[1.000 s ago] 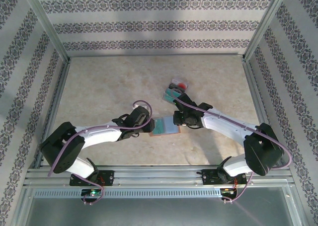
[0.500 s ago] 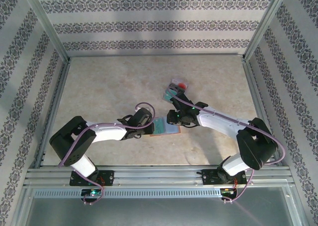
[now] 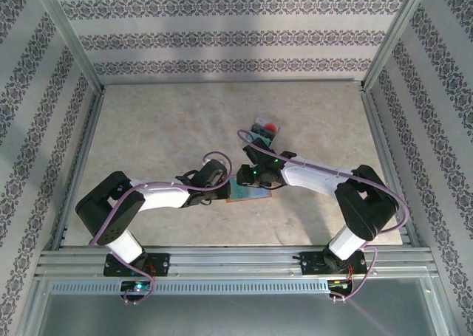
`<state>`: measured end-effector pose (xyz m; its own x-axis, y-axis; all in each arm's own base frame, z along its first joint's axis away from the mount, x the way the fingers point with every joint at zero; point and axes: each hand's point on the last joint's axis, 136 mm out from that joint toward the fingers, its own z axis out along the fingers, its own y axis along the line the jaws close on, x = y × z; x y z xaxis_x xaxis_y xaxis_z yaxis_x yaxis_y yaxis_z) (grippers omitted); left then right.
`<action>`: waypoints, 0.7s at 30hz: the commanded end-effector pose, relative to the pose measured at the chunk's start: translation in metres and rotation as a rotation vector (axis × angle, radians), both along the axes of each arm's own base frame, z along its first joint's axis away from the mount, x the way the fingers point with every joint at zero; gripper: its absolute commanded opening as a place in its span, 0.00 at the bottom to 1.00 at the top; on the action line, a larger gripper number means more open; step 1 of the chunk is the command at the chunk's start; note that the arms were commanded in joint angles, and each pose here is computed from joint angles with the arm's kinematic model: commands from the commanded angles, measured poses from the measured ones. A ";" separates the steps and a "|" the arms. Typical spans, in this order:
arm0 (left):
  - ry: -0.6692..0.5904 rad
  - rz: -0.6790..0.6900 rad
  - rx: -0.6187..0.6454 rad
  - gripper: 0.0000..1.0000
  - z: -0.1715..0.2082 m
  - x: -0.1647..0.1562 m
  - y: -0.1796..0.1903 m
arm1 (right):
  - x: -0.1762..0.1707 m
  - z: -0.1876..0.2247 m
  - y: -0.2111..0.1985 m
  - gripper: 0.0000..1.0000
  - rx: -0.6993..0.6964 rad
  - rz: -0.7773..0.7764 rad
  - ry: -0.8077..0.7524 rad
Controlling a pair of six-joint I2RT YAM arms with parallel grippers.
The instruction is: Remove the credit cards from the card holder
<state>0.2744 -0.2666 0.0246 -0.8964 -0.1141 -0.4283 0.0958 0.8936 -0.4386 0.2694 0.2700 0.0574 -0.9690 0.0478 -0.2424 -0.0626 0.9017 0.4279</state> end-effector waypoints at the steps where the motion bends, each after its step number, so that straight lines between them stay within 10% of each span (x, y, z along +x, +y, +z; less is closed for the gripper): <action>1: 0.010 0.009 -0.023 0.11 -0.003 0.002 -0.003 | 0.002 0.002 0.019 0.33 0.069 0.007 0.014; 21: -0.046 -0.037 -0.082 0.13 0.029 0.011 -0.019 | 0.001 -0.013 0.003 0.33 -0.011 -0.029 0.019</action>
